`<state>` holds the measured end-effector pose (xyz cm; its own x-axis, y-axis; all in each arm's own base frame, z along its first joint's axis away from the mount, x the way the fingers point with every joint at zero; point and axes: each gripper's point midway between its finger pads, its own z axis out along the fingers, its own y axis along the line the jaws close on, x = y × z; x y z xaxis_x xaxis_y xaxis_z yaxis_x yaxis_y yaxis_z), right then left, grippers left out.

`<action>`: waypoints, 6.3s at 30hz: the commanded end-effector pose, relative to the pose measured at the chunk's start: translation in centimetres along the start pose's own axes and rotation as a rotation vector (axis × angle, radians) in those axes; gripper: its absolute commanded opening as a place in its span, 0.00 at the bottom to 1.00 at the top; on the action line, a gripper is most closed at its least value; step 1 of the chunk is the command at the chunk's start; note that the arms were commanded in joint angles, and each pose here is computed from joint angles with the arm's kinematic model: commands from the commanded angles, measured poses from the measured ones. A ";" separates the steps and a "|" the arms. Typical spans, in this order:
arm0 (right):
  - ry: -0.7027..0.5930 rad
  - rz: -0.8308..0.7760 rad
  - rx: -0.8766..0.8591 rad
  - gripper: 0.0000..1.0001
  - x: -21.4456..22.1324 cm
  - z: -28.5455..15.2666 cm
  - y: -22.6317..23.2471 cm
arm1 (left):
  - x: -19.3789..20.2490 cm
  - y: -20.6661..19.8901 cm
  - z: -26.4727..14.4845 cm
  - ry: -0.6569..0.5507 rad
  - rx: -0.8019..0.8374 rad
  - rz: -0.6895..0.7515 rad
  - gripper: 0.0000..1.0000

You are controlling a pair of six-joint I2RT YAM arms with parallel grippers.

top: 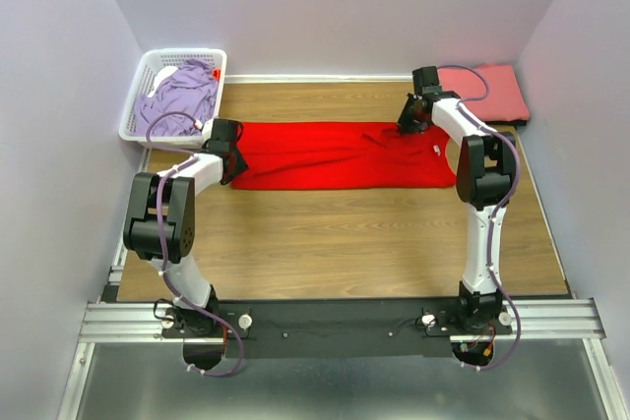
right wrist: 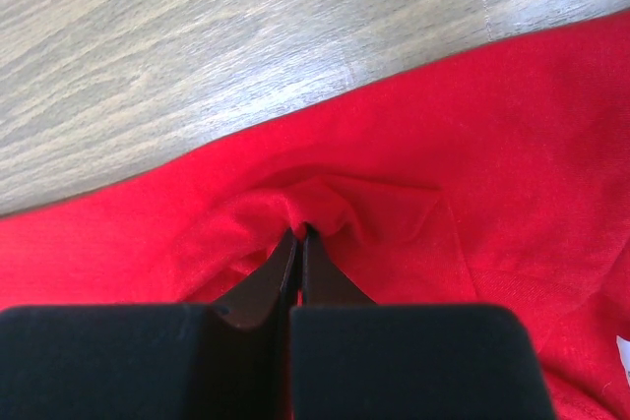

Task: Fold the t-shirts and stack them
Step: Fold the tshirt

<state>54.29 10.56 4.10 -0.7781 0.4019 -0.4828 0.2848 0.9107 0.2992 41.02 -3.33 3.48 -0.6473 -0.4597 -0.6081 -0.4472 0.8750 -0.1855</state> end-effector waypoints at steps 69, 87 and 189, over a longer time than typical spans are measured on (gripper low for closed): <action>-0.019 0.274 -0.166 0.34 3.8 -8.6 -8.3 | 0.1 -4.9 -1.8 0.042 0.152 0.241 0.39; -0.007 0.620 0.109 0.25 13.3 -9.3 -22.1 | 11.0 3.4 -2.4 0.339 0.021 0.231 0.32; -0.192 -0.884 0.392 0.30 12.3 -5.4 3.1 | -3.1 0.1 -12.1 -0.334 0.217 0.281 0.68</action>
<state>42.14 18.56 3.16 -0.7077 -0.4512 -0.5438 -0.1968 0.8650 -0.4615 35.33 -3.70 14.48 -0.4870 -0.1663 -0.8575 -0.1246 0.9849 -0.1202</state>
